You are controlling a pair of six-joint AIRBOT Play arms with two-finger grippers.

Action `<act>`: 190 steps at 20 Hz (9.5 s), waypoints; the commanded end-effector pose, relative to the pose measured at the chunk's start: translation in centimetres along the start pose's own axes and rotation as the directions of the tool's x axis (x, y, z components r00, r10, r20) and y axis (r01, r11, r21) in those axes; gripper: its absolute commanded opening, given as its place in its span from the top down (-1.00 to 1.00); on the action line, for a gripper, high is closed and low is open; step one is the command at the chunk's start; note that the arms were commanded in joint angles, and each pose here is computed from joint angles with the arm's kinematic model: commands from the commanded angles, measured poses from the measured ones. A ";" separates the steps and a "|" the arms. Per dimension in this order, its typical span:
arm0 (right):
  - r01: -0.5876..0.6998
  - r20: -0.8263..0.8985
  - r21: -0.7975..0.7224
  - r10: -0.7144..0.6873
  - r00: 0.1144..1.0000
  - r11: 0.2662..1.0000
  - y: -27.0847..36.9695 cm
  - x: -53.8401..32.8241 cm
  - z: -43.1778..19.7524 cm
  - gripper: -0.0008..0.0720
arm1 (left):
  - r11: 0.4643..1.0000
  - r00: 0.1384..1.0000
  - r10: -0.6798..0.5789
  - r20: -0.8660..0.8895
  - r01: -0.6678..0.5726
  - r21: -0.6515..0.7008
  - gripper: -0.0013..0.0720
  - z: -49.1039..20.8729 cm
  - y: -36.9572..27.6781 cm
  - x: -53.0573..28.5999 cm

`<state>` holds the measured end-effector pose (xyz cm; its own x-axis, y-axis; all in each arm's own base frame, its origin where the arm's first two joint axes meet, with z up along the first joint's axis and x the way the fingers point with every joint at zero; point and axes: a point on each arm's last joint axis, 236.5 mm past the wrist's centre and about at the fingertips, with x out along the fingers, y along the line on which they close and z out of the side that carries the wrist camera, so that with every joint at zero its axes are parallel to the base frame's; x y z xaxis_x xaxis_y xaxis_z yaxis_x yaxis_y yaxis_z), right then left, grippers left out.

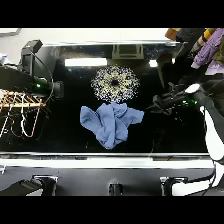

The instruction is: Fold the clothes and pants, and hang the long-sleeved shirts on hangers.

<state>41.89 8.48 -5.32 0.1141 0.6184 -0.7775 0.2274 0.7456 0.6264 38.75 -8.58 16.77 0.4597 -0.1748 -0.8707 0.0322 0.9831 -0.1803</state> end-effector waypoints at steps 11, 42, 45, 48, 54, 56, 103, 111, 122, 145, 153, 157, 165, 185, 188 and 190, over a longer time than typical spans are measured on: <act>0.175 -0.011 -0.144 -0.179 0.984 0.974 -1.4 4.7 -0.4 -0.05 | 0.992 0.998 0.056 -0.018 -0.058 -0.114 -0.67 -0.1 4.8 0.1; 0.066 -0.062 -0.221 -0.082 0.995 0.973 6.0 1.9 -4.6 0.89 | 0.816 0.860 -0.477 -0.182 0.357 -0.455 -0.64 -10.8 4.8 23.3; 0.062 -0.074 -0.219 -0.080 0.994 0.974 6.1 1.8 -4.9 0.89 | 0.827 0.853 -0.482 -0.200 0.368 -0.426 -0.64 -11.2 3.7 23.6; 0.056 -0.060 -0.221 -0.071 0.996 0.974 6.5 1.4 -4.8 0.90 | 0.831 0.850 -0.483 -0.211 0.369 -0.417 0.18 -11.5 3.2 23.9; 0.076 0.086 -0.292 -0.053 0.995 0.954 9.1 -2.1 -3.4 0.90 | 0.821 0.827 -0.532 -0.181 0.452 -0.349 0.92 -7.6 2.1 20.1; 0.128 0.233 -0.359 -0.044 0.971 0.925 11.3 -5.9 -1.8 0.90 | 0.826 0.849 -0.521 -0.086 0.476 -0.302 0.92 -3.3 3.0 16.2; 0.322 0.438 -0.150 -0.229 0.869 0.935 2.8 -11.5 9.8 -0.02 | 0.822 0.993 -0.101 0.058 0.116 -0.558 0.92 -0.3 15.6 19.0; 0.230 -0.102 0.010 -0.228 0.968 0.973 -8.1 -9.0 -11.6 -0.03 | 0.819 0.980 -0.188 -0.068 0.118 -0.561 0.91 -2.5 14.5 17.1; 0.113 -0.255 0.121 -0.079 0.964 0.986 -9.7 -0.9 -24.3 -0.05 | 0.820 0.964 -0.228 -0.137 0.114 -0.561 0.91 -4.1 13.6 16.8; 0.080 -0.213 0.149 -0.047 0.976 0.986 -9.8 0.6 -24.0 0.04 | 0.821 0.965 -0.224 -0.137 0.111 -0.560 0.91 -4.1 13.7 16.9; -0.007 -0.174 0.135 0.030 0.984 0.991 -7.9 0.6 -22.9 0.90 | 0.821 0.965 -0.224 -0.137 0.111 -0.560 0.91 -4.1 13.7 16.9; 0.011 0.065 0.103 -0.018 0.998 0.995 -6.1 -3.3 -14.0 0.90 | 0.821 0.965 -0.225 -0.138 0.111 -0.560 0.91 -4.1 13.7 16.9; 0.068 0.488 0.078 -0.097 0.867 0.995 -1.9 -14.9 12.4 0.90 | 0.822 0.964 -0.227 -0.140 0.112 -0.558 0.91 -4.2 13.5 16.9; -0.016 0.050 -0.004 0.017 0.999 1.000 1.3 -10.8 0.9 -0.31 | 0.833 0.947 -0.257 -0.192 0.116 -0.540 0.91 -5.2 11.9 17.0; -0.010 -0.058 0.055 0.013 0.998 0.998 0.4 -4.6 -6.9 -0.31 | 0.833 0.945 -0.259 -0.198 0.116 -0.541 0.91 -5.3 11.8 17.0; 0.011 -0.121 0.078 -0.001 0.993 0.997 -0.2 -1.1 -12.4 -0.32 | 0.833 0.943 -0.263 -0.204 0.115 -0.540 0.91 -5.5 11.7 16.9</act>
<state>36.46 6.83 -0.17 0.0703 0.6300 -0.7734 0.2688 0.7347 0.6229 42.34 -0.12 -2.53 0.2579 -0.4277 -0.8663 -0.4000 0.7689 -0.4987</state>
